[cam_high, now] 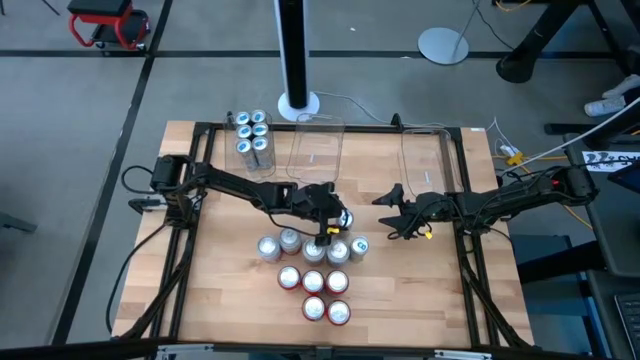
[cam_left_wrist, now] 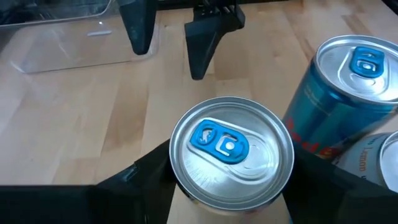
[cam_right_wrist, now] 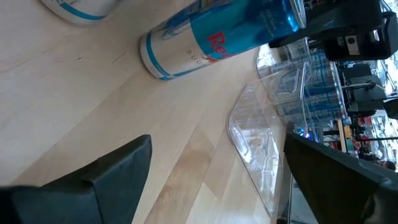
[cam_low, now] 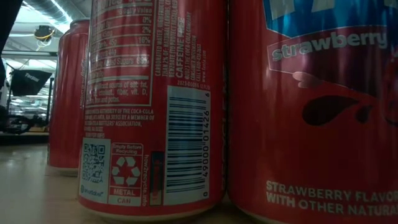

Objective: Sort soda cans
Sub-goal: Put the blue soda can into the left transparent bin

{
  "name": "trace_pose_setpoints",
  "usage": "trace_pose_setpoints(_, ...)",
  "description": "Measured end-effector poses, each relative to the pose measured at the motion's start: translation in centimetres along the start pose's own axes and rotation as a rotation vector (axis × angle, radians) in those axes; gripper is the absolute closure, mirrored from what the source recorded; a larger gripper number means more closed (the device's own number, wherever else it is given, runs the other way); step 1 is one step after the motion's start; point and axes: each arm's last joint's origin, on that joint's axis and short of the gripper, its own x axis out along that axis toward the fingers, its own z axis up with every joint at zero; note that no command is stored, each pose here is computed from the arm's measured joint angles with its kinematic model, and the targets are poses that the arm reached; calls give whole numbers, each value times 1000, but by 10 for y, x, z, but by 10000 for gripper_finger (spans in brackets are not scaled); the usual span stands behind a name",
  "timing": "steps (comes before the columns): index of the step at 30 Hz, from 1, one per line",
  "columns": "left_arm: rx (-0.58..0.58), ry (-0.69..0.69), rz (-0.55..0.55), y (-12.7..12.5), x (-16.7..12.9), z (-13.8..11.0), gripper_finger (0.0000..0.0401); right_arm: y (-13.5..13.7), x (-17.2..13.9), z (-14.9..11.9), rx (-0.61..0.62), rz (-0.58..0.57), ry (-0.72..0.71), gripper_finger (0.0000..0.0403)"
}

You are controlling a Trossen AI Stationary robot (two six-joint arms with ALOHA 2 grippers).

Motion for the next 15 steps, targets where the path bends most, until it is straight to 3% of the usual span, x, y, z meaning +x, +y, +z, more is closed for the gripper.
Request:
trace_pose_setpoints(6, 5, -6, 38, 0, -11, 7, 173, 0, 0, 0, -1, 0, 0, 36)
trace_pose_setpoints(15, 8, -110, 90, -4, -61, 39, 173, 1, 0, -1, -3, 12, 5, 36)
